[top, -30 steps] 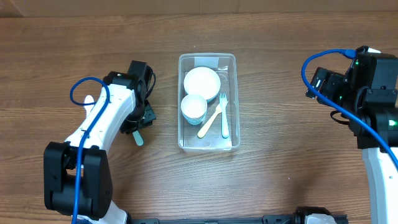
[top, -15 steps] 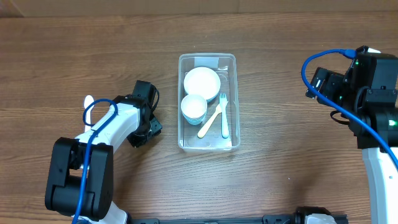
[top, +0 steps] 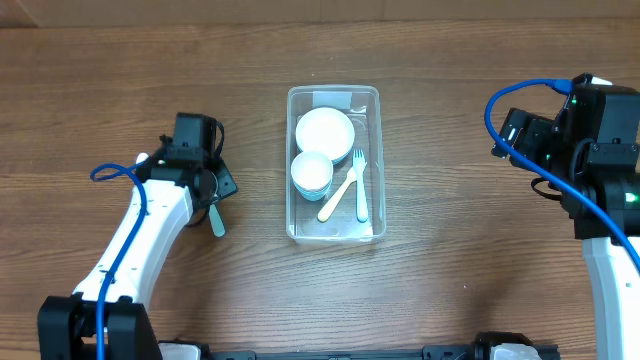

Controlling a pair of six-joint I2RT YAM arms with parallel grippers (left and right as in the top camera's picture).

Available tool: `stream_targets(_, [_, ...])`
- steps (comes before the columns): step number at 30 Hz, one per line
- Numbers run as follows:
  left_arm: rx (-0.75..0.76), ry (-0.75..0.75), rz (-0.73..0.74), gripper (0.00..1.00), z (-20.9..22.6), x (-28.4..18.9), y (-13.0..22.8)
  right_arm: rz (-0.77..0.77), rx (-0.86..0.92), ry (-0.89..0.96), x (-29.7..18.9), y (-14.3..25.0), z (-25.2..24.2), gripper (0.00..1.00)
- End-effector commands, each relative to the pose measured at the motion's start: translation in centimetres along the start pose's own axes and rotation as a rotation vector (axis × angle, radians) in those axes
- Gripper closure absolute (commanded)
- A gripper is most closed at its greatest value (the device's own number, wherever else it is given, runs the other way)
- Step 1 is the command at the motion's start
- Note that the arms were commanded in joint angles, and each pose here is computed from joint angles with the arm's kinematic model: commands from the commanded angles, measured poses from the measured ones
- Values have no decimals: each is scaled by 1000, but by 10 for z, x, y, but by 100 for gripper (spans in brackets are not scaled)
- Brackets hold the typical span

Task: Pack container

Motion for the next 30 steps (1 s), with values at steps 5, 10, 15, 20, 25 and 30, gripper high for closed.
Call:
stream_targets(5, [-29, -41, 10, 41, 23, 34, 19, -27, -4, -3, -6, -6, 1, 0])
stream_targets(10, [-19, -35, 16, 47, 21, 61, 27, -28, -4, -2, -6, -6, 1, 0])
stream_targets(15, [48, -40, 44, 53, 18, 92, 29, -27, -4, -3, -6, -6, 1, 0])
stream_targets(20, [49, -43, 55, 75, 18, 95, 31, -27, -4, -3, -6, -6, 1, 0])
stream_targets(25, [48, -40, 46, 96, 17, 93, 27, -27, -4, -3, -6, -6, 1, 0])
stream_targets(30, [46, -16, 28, 93, 12, 87, 14, -28, -5, -3, -6, -6, 1, 0])
Point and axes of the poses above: each gripper's point midway between its finger pads, its own x axis out along the fingers, its own z axis along the line the jaws close on, y = z × x, the point moved 4 cm from there along -x, back along the fingers, and after that the axes turned 15 degrees about x, right-handed, at the moved point
